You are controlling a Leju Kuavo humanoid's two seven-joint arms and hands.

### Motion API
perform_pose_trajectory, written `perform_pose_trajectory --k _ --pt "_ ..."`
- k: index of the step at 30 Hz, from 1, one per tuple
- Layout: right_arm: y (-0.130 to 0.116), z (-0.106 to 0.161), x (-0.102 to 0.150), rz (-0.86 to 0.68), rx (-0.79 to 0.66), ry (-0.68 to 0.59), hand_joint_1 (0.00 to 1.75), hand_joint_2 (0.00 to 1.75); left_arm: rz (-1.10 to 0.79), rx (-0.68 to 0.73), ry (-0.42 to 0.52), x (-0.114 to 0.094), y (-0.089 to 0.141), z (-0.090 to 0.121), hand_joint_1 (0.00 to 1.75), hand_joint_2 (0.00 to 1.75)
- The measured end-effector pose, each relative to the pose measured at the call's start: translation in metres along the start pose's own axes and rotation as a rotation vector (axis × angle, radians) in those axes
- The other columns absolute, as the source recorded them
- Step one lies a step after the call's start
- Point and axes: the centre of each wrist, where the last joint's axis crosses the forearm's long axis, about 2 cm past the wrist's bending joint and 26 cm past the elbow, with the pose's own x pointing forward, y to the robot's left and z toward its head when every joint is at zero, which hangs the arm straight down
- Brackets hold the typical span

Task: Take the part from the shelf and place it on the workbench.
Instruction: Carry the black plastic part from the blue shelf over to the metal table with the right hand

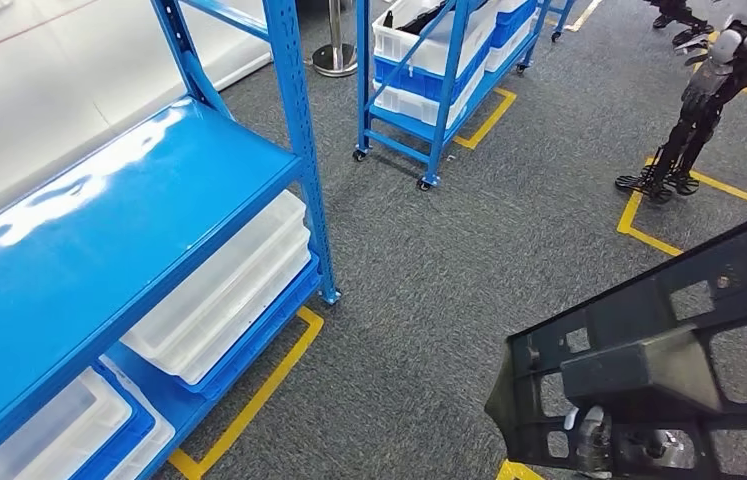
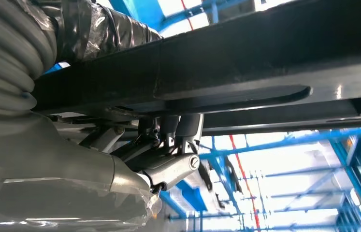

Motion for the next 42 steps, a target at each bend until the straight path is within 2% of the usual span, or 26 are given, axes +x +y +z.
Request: perform_pose_trajectory --k 42 --pt "-0.007 0.015 0.003 0.003 -0.038 0.041 1.75 1.75 -0.014 0.004 0.022 -0.005 -0.004 0.003 0.00 0.00"
